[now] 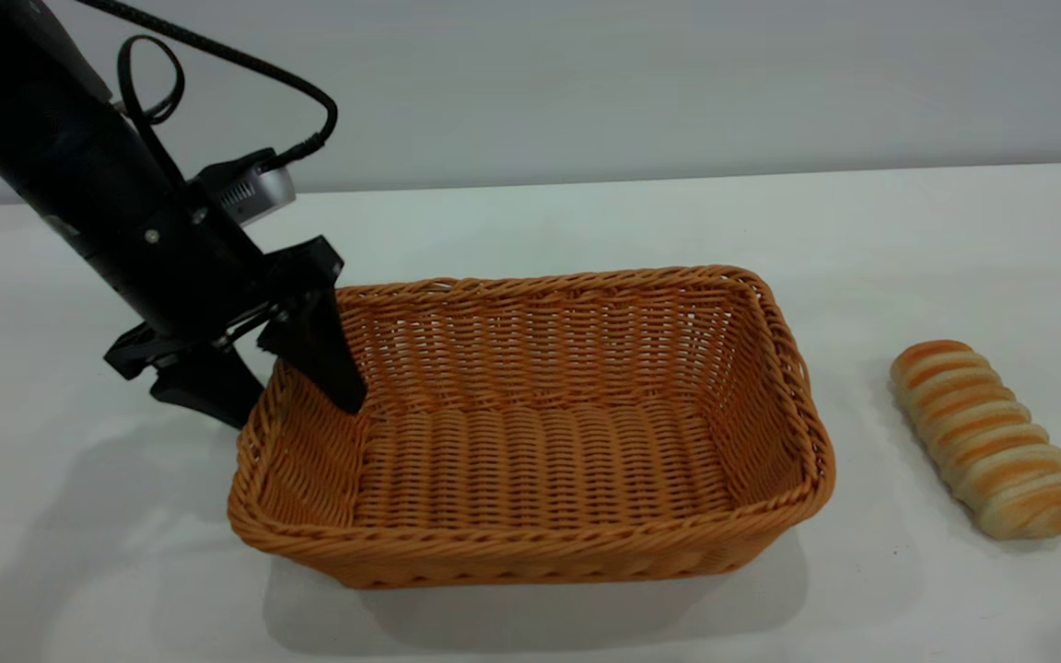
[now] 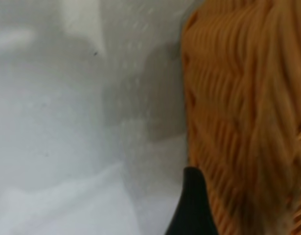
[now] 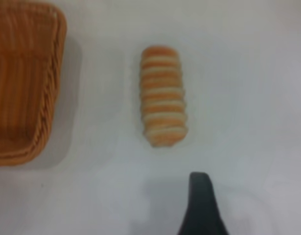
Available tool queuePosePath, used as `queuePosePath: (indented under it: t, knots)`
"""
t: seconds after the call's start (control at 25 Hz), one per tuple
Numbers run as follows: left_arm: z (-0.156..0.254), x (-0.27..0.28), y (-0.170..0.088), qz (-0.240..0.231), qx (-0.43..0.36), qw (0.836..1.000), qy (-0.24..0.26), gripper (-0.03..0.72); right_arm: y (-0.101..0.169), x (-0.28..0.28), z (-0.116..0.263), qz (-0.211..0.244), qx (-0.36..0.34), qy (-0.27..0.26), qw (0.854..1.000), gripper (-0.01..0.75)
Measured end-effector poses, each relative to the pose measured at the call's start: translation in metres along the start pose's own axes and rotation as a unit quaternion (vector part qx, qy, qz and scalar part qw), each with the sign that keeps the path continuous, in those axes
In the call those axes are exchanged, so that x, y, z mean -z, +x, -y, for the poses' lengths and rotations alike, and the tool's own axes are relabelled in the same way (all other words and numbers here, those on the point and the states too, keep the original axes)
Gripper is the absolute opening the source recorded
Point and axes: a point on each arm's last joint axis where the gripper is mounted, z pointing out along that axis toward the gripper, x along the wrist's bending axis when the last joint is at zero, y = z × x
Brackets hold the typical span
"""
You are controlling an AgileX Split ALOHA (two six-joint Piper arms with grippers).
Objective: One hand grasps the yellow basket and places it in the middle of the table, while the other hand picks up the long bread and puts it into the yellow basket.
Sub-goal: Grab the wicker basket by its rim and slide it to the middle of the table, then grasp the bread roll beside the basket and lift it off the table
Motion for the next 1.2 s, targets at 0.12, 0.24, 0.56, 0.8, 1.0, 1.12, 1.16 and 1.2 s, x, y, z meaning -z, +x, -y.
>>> queuePosePath:
  t: [0.12,0.24,0.56,0.8,1.0,1.12,1.16,1.2]
  knots:
    - [0.002,0.0,0.003,-0.014,-0.017,1.0,0.013,0.621,0.006,-0.032,-0.005,0.0,0.007,0.042,0.999,0.605]
    - [0.002,0.002,0.003,-0.022,-0.029,0.999,0.016,0.609,0.013,-0.064,-0.008,-0.003,0.01,0.083,0.997,0.607]
    - [-0.007,0.046,-0.015,-0.052,-0.109,0.992,-0.04,0.594,0.028,-0.132,-0.019,-0.011,0.02,0.17,0.985,0.593]
    - [-0.002,0.086,-0.032,-0.067,-0.147,0.983,-0.085,0.59,0.038,-0.172,-0.03,-0.026,0.04,0.204,0.978,0.59]
    - [0.009,0.116,-0.048,-0.062,-0.165,0.978,-0.108,0.588,0.044,-0.206,-0.035,-0.027,0.057,0.239,0.969,0.591]
    - [0.016,0.132,-0.056,-0.059,-0.176,0.975,-0.119,0.588,0.047,-0.226,-0.032,-0.026,0.066,0.262,0.962,0.591]
    - [0.019,0.137,-0.059,-0.059,-0.179,0.974,-0.123,0.588,0.048,-0.232,-0.032,-0.026,0.07,0.267,0.961,0.591]
    - [0.022,0.144,-0.062,-0.058,-0.183,0.973,-0.13,0.588,0.048,-0.238,-0.03,-0.026,0.074,0.274,0.959,0.591]
